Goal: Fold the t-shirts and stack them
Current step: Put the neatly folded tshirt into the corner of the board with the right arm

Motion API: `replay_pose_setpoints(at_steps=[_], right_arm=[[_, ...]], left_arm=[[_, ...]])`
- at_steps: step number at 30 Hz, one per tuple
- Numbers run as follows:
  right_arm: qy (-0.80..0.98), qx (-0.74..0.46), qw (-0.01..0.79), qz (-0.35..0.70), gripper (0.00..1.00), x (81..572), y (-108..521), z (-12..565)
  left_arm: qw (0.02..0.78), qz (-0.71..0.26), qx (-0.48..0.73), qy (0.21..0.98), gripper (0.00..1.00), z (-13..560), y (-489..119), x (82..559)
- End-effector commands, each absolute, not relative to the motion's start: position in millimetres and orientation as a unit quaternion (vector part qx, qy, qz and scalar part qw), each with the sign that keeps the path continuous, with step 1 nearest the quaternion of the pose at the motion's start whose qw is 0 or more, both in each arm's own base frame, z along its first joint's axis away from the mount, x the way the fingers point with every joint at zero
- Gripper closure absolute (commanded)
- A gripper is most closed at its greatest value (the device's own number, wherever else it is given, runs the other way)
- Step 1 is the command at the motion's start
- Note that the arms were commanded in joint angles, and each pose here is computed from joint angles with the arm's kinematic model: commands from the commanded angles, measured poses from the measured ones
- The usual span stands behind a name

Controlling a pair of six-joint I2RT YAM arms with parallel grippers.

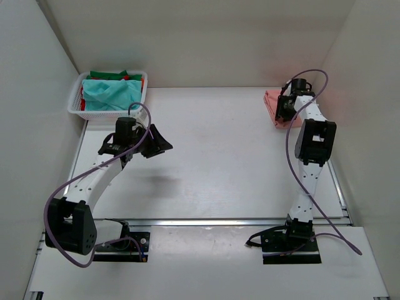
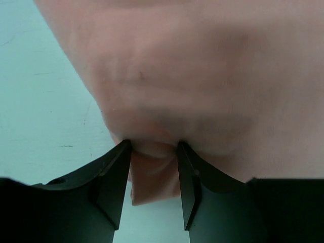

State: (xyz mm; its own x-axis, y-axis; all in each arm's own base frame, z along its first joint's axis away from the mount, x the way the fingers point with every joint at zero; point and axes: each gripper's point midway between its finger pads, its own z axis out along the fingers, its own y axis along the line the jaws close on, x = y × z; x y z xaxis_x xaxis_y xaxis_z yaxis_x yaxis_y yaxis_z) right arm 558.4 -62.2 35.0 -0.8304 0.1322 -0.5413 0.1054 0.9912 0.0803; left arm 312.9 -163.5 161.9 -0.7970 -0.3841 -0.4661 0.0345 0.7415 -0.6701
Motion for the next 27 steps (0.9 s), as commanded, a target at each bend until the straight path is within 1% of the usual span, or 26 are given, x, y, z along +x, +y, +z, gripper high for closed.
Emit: replay_pose_setpoints(at_steps=[1,2,3,5,10,12,13,14,15,16,17,18,19,20,21,23,24,25,26,27], right_arm=[[0.950,0.081,0.297,0.058,0.60,576.7,-69.5,51.0],[0.946,0.082,0.306,0.062,0.60,585.5,-72.0,53.9],[0.949,0.084,0.297,0.069,0.59,584.6,-74.5,45.3],[0.941,0.086,0.318,0.073,0.58,594.1,-81.6,58.0],[0.936,0.084,0.329,0.093,0.58,596.6,-87.0,61.4],[0.935,0.072,0.333,0.103,0.55,595.1,-77.7,73.2],[0.929,0.063,0.349,0.104,0.54,595.7,-76.5,93.6],[0.930,0.051,0.350,0.102,0.52,594.6,-70.7,96.5],[0.925,0.046,0.363,0.101,0.51,591.7,-64.2,117.2],[0.918,0.038,0.387,0.083,0.48,591.1,-62.5,146.2],[0.917,0.039,0.390,0.070,0.46,589.2,-56.6,151.8],[0.914,0.037,0.397,0.068,0.43,580.7,-48.0,170.1],[0.914,0.046,0.400,0.058,0.38,571.5,-46.3,183.4],[0.918,0.057,0.387,0.064,0.30,561.1,-42.4,186.4],[0.920,0.060,0.381,0.071,0.27,549.1,-34.3,194.2],[0.937,0.067,0.333,0.085,0.09,507.3,-18.6,187.4],[0.940,0.063,0.322,0.091,0.04,497.2,-6.2,182.2],[0.945,0.063,0.308,0.088,0.01,471.9,-1.8,179.0],[0.943,0.058,0.316,0.086,0.01,466.7,8.0,178.5],[0.940,0.051,0.327,0.086,0.01,447.0,20.2,181.2]], left_arm=[[0.317,-0.341,-0.094,0.880,0.43,169.1,-158.6,308.6],[0.313,-0.343,-0.096,0.881,0.43,169.7,-159.9,308.1],[0.313,-0.342,-0.096,0.881,0.42,169.0,-159.9,307.7],[0.309,-0.340,-0.097,0.883,0.42,167.1,-160.5,308.9],[0.310,-0.341,-0.100,0.882,0.42,168.4,-159.9,310.7],[0.315,-0.342,-0.093,0.881,0.42,172.9,-161.8,311.7],[0.313,-0.341,-0.092,0.882,0.41,173.2,-162.5,311.3],[0.318,-0.339,-0.084,0.881,0.41,176.9,-164.0,312.3],[0.320,-0.340,-0.077,0.881,0.40,181.2,-165.9,312.3],[0.325,-0.338,-0.072,0.880,0.37,185.4,-166.6,313.6],[0.330,-0.331,-0.062,0.882,0.27,189.9,-166.5,315.3],[0.333,-0.318,-0.053,0.886,0.19,191.7,-163.3,317.0],[0.328,-0.308,-0.053,0.892,0.02,193.5,-159.7,316.8],[0.322,-0.292,-0.042,0.900,0.02,186.3,-155.8,318.4],[0.315,-0.282,-0.021,0.906,0.01,187.1,-157.5,318.3],[0.276,-0.235,-0.018,0.932,0.01,180.6,-151.9,315.1],[0.254,-0.216,-0.008,0.943,0.01,168.9,-149.7,316.3],[0.230,-0.205,-0.003,0.951,0.02,166.6,-147.9,309.4],[0.213,-0.203,-0.003,0.956,0.01,159.4,-146.1,307.1],[0.204,-0.205,0.003,0.957,0.01,155.1,-149.7,300.3]])
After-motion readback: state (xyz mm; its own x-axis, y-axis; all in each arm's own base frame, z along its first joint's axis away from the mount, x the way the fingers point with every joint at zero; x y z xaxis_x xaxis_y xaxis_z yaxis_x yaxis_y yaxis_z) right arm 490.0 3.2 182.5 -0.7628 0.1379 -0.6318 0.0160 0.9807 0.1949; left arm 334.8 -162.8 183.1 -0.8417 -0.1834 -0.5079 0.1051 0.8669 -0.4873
